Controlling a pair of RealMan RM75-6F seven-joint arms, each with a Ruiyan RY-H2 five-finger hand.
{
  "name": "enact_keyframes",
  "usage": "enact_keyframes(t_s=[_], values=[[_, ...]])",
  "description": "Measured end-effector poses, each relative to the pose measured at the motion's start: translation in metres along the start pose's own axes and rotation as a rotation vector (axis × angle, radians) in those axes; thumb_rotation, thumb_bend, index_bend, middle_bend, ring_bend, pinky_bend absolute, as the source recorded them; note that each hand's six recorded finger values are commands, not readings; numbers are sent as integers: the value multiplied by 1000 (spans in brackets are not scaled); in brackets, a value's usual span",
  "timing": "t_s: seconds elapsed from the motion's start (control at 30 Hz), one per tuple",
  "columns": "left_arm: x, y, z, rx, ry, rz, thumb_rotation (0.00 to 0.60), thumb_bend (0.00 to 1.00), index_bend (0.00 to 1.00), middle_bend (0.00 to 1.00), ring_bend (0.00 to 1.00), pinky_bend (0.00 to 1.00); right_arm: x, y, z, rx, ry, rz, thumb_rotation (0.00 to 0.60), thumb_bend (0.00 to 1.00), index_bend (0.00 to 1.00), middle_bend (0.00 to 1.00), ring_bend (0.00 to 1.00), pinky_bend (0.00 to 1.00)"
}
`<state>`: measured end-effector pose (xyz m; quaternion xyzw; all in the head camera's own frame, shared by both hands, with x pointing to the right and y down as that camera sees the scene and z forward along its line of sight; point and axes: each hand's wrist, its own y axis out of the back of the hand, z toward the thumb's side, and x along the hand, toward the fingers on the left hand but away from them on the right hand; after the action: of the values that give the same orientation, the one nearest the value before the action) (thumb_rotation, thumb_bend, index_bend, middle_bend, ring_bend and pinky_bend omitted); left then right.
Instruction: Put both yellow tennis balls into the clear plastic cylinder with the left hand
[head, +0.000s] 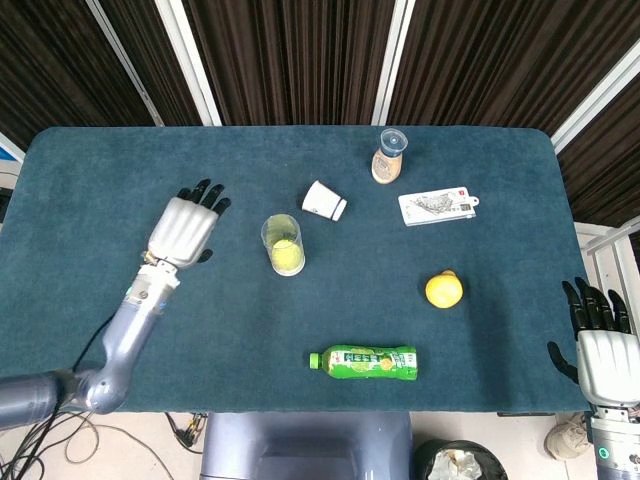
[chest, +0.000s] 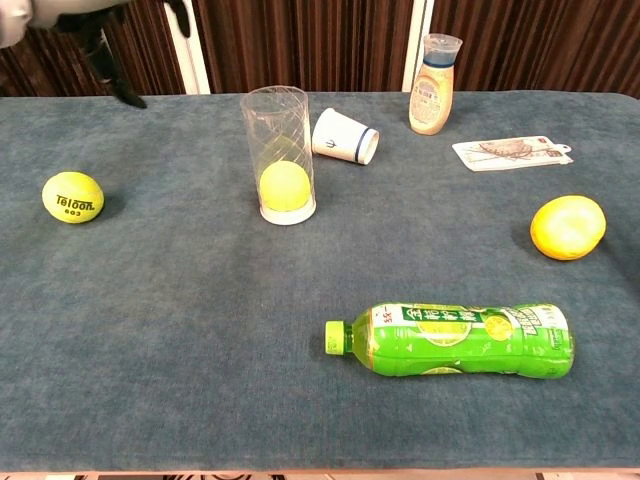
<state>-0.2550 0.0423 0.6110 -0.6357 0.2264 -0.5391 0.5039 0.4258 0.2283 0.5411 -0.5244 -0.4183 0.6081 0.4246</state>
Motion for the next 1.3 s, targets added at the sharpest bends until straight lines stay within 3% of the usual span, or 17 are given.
enact_keyframes(t_s=[0.33, 0.63, 1.3], values=[[-13, -69, -61, -11, 67, -106, 600, 0, 261, 137, 107, 272, 0, -6, 1, 14, -1, 17, 600, 340, 28, 75, 118, 87], [-13, -117, -66, -29, 75, -184, 600, 0, 258, 135, 107, 266, 0, -5, 0, 15, -3, 14, 600, 340, 27, 75, 118, 87], [-14, -153, -72, 28, 64, -235, 600, 15, 263, 224, 162, 274, 0, -6, -1, 15, -3, 15, 600, 340, 28, 75, 119, 87]])
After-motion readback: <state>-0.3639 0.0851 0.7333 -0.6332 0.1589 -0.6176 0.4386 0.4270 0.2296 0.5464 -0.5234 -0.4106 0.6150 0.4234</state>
